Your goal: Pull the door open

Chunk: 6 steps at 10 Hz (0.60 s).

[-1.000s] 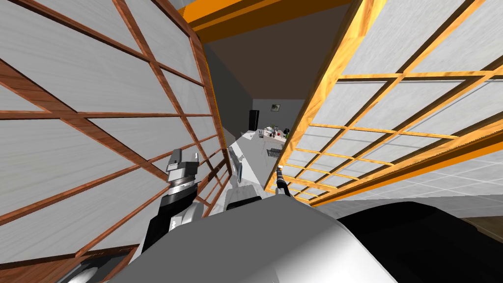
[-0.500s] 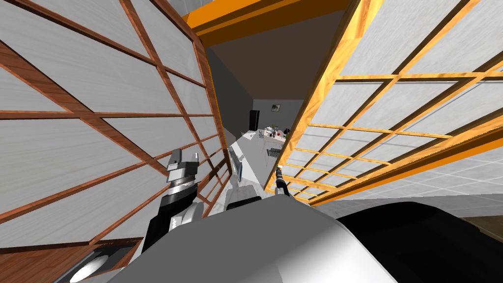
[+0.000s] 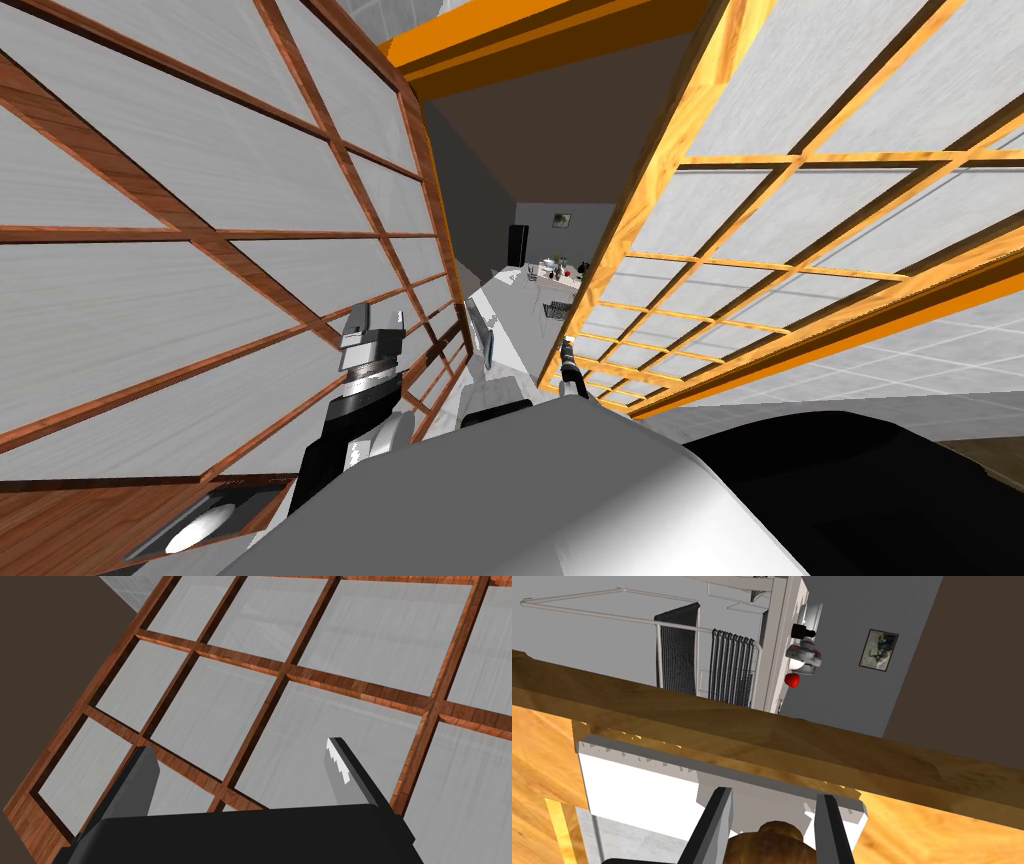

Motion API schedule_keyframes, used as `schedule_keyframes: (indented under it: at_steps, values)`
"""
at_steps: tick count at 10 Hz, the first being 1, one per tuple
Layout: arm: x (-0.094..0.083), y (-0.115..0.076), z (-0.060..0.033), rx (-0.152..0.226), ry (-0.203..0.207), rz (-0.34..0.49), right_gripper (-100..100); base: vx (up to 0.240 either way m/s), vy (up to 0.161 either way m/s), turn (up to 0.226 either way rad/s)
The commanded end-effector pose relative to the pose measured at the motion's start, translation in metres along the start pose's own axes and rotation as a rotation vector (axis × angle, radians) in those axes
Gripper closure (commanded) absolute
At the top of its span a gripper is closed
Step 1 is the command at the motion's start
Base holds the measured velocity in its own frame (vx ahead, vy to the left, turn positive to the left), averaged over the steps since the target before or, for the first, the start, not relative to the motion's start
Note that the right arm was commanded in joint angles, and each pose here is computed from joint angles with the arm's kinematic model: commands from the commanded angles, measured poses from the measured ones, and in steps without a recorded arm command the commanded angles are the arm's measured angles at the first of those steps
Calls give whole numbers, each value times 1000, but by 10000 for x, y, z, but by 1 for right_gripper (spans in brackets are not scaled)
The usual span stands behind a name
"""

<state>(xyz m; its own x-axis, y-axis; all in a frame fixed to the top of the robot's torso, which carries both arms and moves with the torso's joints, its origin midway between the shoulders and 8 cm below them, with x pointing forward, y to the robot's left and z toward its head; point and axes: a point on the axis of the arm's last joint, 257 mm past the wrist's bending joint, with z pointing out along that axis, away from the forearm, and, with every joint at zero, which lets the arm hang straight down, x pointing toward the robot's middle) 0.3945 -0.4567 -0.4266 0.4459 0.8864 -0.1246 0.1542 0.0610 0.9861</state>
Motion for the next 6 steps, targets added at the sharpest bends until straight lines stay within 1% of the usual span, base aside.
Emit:
schedule_keyframes:
  at_steps: [1, 3, 4, 5, 6]
  values:
    - [-199, -102, -68, 27, -23, -11, 100, 4, 7, 1]
    - [-199, -102, -68, 27, -23, -11, 100, 3, 0, 2]
    - [-181, -91, -60, 23, -19, 28, 100, -24, -3, 10]
    - [-181, -91, -60, 23, -19, 28, 100, -24, 0, 19]
    - [-162, -80, -51, 18, -15, 66, 100, -33, -2, 19]
